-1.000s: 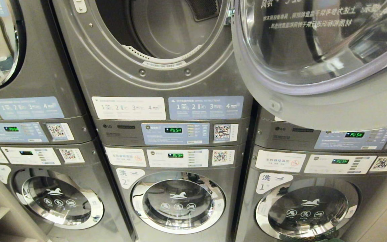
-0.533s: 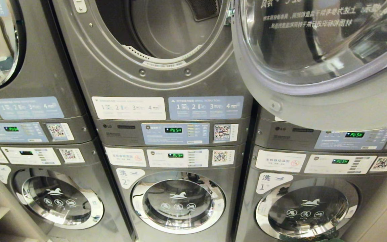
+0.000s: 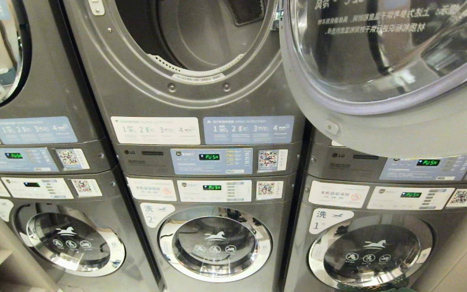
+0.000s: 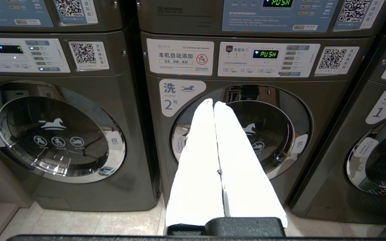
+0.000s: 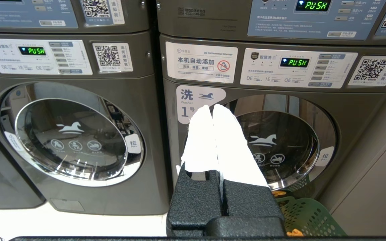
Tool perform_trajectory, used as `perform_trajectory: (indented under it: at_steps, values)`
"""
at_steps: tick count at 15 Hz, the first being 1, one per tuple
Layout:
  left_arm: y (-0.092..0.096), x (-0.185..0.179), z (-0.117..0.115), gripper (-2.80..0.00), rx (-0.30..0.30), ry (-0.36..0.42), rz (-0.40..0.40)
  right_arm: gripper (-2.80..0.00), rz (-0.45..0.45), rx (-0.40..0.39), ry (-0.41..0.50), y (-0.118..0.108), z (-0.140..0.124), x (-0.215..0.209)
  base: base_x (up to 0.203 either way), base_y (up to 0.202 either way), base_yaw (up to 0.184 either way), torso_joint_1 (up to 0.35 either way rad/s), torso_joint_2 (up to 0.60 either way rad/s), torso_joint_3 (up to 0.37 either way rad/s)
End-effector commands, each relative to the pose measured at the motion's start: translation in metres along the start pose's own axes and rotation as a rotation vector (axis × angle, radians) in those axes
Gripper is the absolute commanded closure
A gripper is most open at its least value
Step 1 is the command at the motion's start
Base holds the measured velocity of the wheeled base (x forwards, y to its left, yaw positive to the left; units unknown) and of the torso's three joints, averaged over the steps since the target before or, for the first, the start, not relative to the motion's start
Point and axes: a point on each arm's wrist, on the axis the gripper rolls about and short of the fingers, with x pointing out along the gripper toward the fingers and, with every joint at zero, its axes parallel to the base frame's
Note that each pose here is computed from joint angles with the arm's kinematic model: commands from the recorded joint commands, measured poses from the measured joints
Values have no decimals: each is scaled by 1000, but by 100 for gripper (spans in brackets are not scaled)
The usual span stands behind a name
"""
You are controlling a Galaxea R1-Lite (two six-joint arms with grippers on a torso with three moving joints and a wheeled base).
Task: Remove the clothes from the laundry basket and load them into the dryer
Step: Take the clothes out of the basket
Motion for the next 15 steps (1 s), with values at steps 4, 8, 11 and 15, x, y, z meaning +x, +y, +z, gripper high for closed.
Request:
perform_trajectory:
  at_steps: [4,8,11,15]
  values:
    - [0,0,0,0,0,-1,0,0,0,-1,-1,0,0,0,1,-36,1,2,1,2]
    - [0,0,0,0,0,-1,0,0,0,2,-1,0,0,0,0,-183,0,1,-2,3]
    - [0,0,0,0,0,-1,0,0,0,4,-2,0,0,0,0,-192,1,1,0,1]
    - [0,0,0,0,0,-1,0,0,0,4,-2,0,0,0,0,-193,3,0,1,0]
